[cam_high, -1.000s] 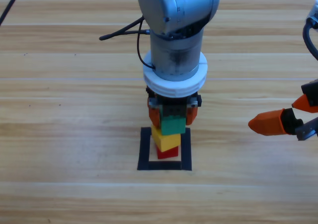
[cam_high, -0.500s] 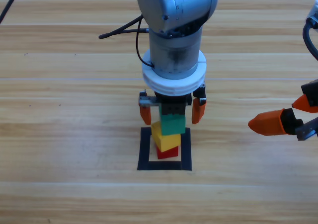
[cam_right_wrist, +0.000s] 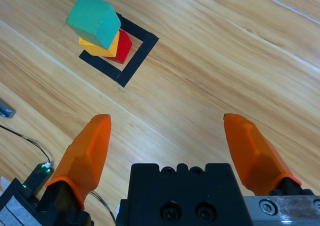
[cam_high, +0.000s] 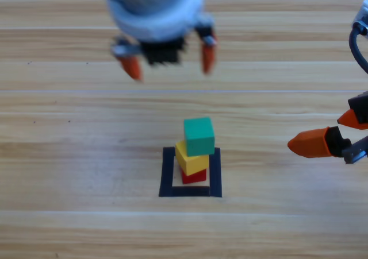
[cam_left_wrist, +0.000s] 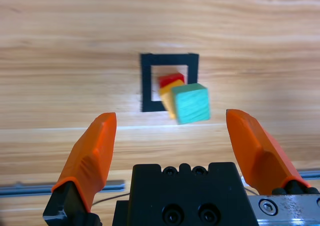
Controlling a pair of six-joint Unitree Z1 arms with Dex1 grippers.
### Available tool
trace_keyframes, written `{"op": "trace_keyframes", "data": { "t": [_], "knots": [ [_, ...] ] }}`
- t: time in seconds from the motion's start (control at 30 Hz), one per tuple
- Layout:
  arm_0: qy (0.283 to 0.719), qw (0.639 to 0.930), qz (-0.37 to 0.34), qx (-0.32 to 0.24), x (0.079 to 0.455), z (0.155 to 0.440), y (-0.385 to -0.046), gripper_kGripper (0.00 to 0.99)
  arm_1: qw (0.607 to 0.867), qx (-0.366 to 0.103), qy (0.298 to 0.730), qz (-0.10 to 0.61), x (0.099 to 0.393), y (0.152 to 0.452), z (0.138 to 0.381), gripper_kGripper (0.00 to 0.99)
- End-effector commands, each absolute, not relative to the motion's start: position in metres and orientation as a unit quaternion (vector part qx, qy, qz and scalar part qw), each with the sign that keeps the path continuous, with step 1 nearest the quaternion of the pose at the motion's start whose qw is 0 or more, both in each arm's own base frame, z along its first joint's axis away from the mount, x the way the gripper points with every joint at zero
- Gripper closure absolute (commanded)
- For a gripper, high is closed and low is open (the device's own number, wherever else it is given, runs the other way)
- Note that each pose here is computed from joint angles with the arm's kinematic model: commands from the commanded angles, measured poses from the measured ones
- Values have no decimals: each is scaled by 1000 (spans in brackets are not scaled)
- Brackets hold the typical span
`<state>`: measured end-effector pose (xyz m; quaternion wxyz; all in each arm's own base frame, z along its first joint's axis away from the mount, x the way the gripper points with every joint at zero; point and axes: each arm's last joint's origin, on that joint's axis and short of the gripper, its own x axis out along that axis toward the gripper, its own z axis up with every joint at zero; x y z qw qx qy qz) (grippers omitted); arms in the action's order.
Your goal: Stack the blocks in the rectangular block: red at the bottom, yellow in the middle, green on top
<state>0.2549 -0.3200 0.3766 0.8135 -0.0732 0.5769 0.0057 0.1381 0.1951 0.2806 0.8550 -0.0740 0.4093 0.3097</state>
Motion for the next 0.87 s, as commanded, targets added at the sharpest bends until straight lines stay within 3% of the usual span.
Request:
{"op": "trace_keyframes", "data": {
  "t": [0.03,0.2,0.4,0.53,0.87],
  "knots": [
    [523,851,-22,-45,193,413,-298,54,852,-88,428,290,145,192,264,0],
    [499,866,-30,-23,157,410,-280,53,853,-87,425,290,145,192,266,0],
    [477,877,-56,-27,129,391,-232,53,852,-84,423,296,144,191,268,0],
    [474,879,-56,-18,124,381,-221,2,849,-84,426,301,144,192,267,0],
    [468,881,-65,-14,118,366,-207,0,847,-89,431,299,145,194,264,0]
  ]
}}
